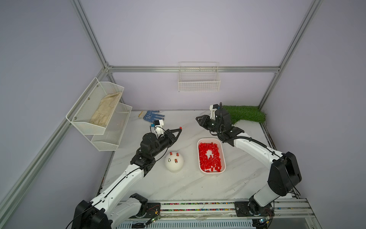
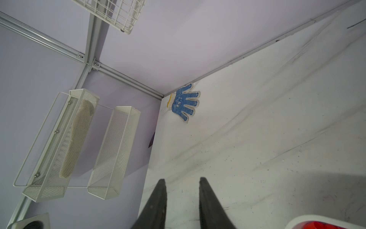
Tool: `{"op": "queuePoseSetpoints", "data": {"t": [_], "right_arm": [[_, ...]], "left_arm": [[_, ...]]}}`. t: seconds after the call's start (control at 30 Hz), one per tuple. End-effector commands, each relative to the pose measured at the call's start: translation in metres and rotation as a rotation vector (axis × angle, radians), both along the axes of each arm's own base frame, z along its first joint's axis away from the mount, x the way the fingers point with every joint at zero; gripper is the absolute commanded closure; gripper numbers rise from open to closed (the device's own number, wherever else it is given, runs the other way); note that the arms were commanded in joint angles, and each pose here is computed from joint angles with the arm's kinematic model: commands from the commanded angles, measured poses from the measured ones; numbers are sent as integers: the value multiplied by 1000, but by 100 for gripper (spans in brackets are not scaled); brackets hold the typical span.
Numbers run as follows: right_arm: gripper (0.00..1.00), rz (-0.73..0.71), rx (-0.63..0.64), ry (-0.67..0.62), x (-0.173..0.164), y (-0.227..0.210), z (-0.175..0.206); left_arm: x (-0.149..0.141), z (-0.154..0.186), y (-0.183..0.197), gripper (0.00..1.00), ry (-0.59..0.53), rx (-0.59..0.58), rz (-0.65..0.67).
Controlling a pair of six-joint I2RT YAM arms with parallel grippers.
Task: Cover the protruding screws with screw protection sleeves
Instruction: Attach the screw protection sleeve to the screw.
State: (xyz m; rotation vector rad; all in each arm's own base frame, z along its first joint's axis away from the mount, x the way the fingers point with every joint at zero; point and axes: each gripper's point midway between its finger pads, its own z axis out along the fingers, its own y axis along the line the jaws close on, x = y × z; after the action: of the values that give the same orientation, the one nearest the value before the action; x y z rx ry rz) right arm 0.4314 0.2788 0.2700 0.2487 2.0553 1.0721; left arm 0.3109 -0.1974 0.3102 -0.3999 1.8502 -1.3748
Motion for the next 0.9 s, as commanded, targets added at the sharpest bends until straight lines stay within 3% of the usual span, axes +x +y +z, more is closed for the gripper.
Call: {"op": "queuePoseSetpoints", "data": {"t": [0.0,0.3,0.47,0.63,0.87], "right_arm": [[70,-4,-27,-8,-1,-6,-4],[70,-5,-56,-5,-6,-11,-22],[70,-3,-41,0,-11,-12,-25],[70,-8,-33,14,-17,-15,-29],[70,-4,-41,35,-20,-15,-36]], "left_arm": [[-27,-18,19,100,191,124,22],[-74,-13,41,100,447,-60,104],[-92,-19,70,100,545,-140,257],[-102,-31,83,100,621,-270,348],[-111,-49,85,100,739,-313,383]]}}
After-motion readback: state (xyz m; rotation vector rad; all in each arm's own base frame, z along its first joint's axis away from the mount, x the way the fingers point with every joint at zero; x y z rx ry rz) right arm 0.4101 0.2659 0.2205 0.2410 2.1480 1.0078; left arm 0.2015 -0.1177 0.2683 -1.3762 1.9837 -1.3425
